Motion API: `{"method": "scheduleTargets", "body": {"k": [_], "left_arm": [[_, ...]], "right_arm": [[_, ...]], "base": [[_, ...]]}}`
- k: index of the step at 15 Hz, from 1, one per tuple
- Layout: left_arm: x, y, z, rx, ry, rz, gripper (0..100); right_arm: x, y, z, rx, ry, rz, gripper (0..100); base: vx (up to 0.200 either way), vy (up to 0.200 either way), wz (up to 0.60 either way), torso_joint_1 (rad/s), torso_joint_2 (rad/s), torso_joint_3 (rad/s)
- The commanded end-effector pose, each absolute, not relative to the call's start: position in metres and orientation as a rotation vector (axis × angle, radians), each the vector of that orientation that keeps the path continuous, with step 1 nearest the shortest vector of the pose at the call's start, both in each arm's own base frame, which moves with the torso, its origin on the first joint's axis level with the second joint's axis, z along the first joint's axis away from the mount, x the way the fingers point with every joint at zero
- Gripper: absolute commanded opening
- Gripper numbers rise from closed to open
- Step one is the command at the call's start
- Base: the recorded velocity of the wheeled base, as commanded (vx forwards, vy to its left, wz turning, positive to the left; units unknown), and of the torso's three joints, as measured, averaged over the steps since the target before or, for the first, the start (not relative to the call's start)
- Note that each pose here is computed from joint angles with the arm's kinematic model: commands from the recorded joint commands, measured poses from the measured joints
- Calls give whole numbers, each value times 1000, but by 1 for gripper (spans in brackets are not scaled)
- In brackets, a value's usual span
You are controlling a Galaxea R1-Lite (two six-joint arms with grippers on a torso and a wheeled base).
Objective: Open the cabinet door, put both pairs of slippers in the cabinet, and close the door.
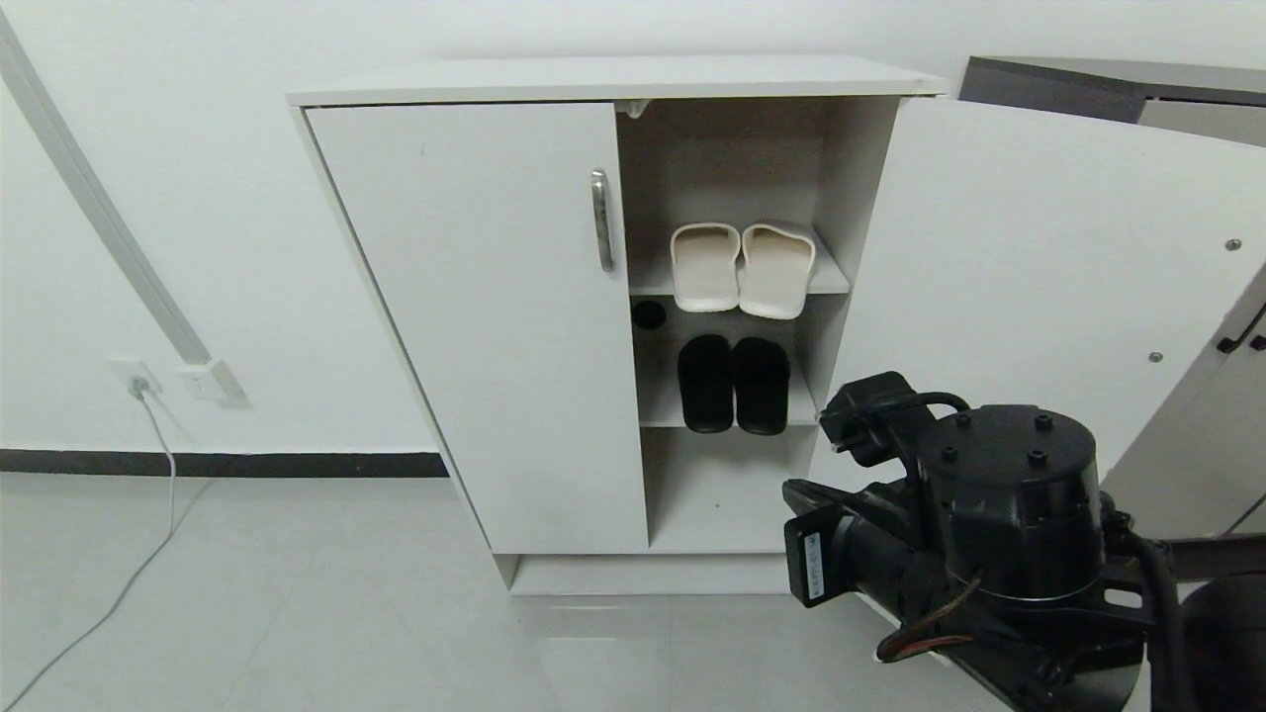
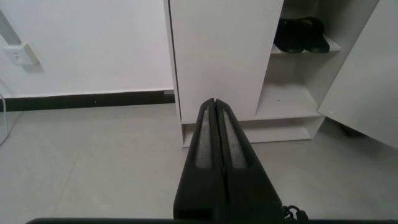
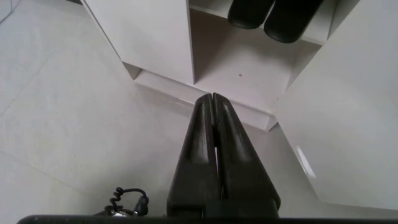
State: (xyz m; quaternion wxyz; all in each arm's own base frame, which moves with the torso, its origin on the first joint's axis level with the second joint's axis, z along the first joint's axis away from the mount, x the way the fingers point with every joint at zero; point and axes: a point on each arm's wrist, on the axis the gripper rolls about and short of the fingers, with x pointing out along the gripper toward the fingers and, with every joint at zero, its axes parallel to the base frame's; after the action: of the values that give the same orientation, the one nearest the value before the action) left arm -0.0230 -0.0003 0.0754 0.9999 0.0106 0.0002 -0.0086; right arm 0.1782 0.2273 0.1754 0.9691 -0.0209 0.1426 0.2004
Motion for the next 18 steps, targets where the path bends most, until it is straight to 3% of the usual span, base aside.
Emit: {"method": "scheduleTargets", "body": {"k": [1, 6, 18], "left_arm": [[-23, 0, 76, 21, 1, -18, 0], [-23, 0, 76, 21, 1, -18, 0], [-23, 0, 76, 21, 1, -17, 0]], "right_arm": [[178, 227, 174, -47, 293, 405, 0], [178, 227, 173, -49, 296, 405, 0], [179, 228, 170, -50, 294, 404, 0]], "base": [[0, 0, 0, 2, -203, -310], [0, 0, 0, 36, -411, -360], [0, 0, 0, 148, -469, -332]]}}
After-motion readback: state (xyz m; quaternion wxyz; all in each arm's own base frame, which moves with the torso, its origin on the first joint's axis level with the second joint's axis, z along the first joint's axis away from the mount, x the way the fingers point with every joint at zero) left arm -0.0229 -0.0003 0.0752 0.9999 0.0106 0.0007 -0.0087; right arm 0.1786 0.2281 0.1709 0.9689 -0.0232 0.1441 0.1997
